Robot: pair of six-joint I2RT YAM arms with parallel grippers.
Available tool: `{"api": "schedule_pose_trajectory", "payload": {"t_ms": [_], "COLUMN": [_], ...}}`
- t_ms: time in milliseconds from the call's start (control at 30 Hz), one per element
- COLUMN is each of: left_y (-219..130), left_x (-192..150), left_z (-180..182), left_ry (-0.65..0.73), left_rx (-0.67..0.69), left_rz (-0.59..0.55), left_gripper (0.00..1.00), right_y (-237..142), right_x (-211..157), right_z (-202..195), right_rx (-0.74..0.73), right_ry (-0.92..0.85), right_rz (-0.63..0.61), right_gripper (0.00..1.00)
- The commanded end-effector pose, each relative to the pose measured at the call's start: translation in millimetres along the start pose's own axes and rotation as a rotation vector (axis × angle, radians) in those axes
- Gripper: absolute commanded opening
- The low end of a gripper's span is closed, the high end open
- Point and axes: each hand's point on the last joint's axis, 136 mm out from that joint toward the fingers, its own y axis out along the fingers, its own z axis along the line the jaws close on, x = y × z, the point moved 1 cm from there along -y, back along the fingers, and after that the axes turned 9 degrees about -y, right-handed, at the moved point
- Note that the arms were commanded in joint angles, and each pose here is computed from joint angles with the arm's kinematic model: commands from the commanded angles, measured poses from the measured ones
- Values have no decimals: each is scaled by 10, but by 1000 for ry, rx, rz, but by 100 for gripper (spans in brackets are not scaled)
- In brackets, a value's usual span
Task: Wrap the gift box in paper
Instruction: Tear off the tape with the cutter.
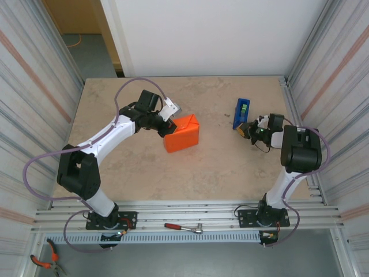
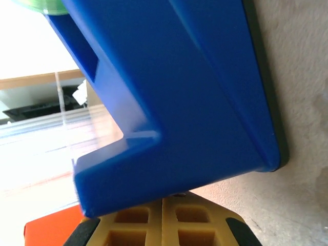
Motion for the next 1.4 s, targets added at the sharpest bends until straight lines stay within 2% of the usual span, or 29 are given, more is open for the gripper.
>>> {"api": "schedule_pose_trajectory", "payload": {"t_ms": [0,233,567,933,1133,1367], "left_y": [209,195,202,215,216,225], "left_x": [-385,-384,-401,-411,-416,-432], "left_z": [82,81,90,99,99,100], "left_ry": [-36,-34,-33,-35,-35,-37], "left_rx": [8,11,16,16,17,16], "left_rz": [138,138,143,147,148,152], "left_gripper": [0,0,0,0,0,0], "right_y": [90,73,-117,-265,-211,24], "right_x": [-261,-328,-582,-1187,-1501,-1791], "right_z": [-209,-33,612,1498,1858,2160], "right_rx": [-50,-19,19,44,74,87], "right_ry": [112,85,-65,-325,-372,-385], "right_rz": [72,88,125,195,209,238], "right_gripper": [0,0,0,0,0,0]}}
